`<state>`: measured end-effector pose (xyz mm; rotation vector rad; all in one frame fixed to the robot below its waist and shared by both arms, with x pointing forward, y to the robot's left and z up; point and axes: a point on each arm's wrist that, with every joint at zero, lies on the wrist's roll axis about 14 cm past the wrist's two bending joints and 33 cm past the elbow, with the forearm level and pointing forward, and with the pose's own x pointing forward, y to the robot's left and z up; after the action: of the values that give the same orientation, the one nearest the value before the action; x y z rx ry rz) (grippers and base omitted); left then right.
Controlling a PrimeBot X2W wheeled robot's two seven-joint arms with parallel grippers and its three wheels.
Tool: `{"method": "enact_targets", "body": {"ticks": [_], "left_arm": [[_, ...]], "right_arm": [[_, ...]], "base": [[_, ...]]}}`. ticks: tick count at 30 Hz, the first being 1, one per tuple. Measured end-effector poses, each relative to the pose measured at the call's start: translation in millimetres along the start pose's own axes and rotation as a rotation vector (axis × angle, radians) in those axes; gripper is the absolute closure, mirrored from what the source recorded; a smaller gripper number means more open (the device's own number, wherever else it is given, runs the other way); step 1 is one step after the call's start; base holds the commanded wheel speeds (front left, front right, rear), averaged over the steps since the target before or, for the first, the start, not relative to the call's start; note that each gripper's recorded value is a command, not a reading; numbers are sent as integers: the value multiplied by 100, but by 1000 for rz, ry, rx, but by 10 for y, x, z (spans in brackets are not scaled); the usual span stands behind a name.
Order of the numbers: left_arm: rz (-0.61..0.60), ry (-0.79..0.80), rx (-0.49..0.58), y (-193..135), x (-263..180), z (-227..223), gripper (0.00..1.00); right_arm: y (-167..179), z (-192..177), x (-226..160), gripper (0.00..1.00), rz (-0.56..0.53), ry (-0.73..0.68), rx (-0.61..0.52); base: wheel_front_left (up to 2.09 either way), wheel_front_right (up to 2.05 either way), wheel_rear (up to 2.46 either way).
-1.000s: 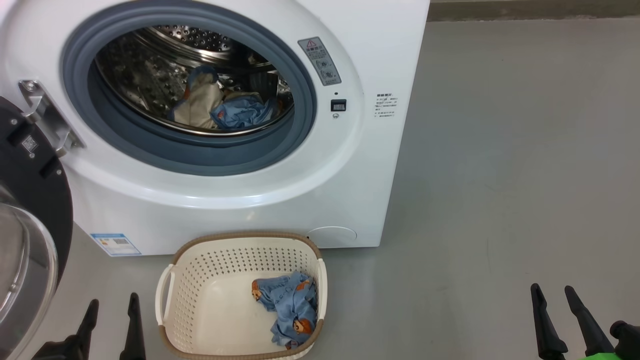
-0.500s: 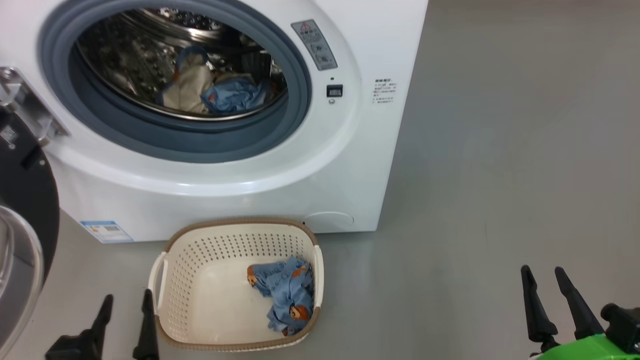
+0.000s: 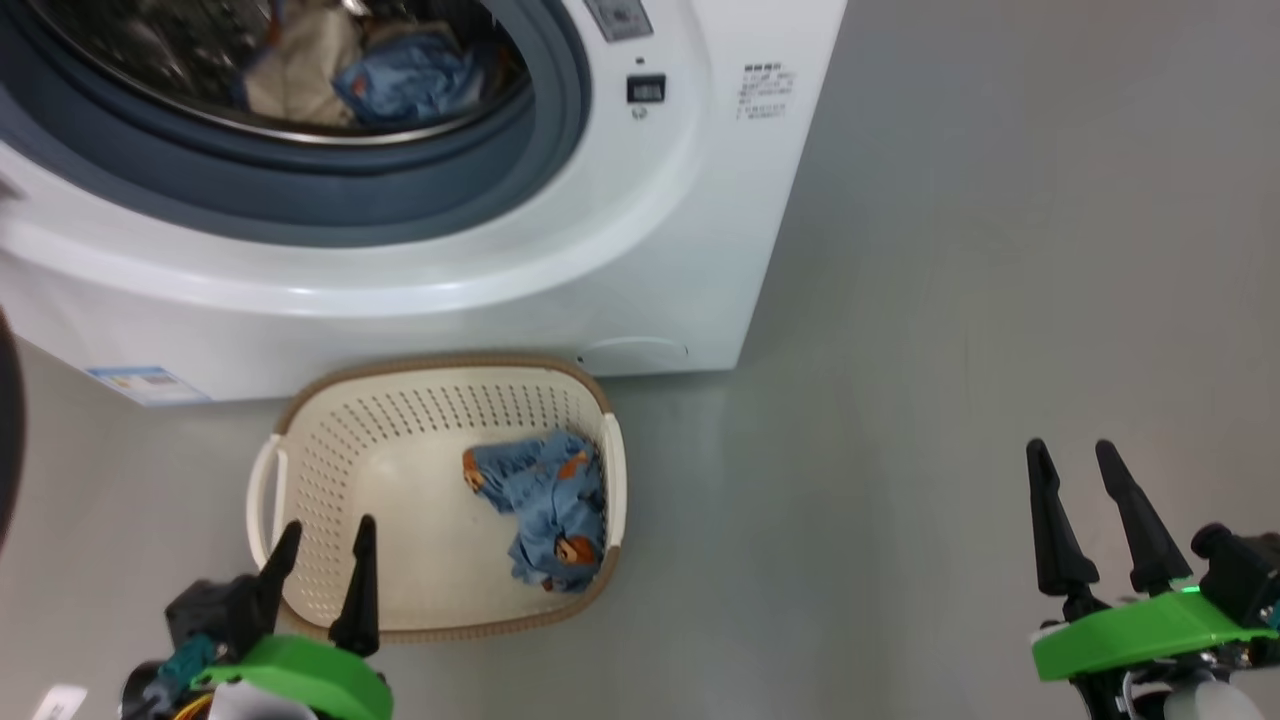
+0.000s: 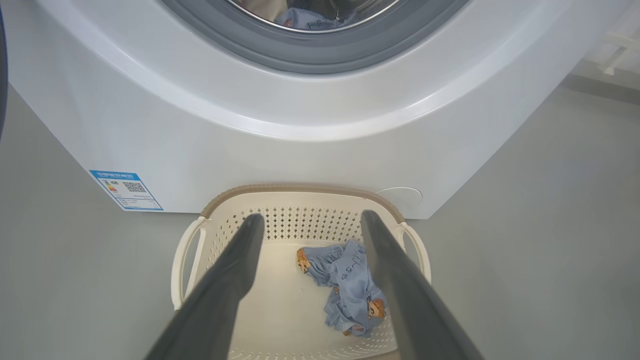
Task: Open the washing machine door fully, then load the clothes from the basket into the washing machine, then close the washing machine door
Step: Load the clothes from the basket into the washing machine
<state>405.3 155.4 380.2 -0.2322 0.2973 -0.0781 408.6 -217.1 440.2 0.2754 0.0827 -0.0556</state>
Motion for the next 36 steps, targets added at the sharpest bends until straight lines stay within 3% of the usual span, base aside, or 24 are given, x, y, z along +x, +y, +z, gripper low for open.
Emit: {"method": "enact_targets", "body": {"ticks": [21,36], "left_arm": [[-188,340,3,-337,929,-1079,0],[-313,603,19,-491,1226,-1981,0]], "right_arm": [[-68,-526,582,0,-34,80,21],[-161,-972,804,0,-37,158,3]], "base": [[0,0,0],[0,0,0]]}}
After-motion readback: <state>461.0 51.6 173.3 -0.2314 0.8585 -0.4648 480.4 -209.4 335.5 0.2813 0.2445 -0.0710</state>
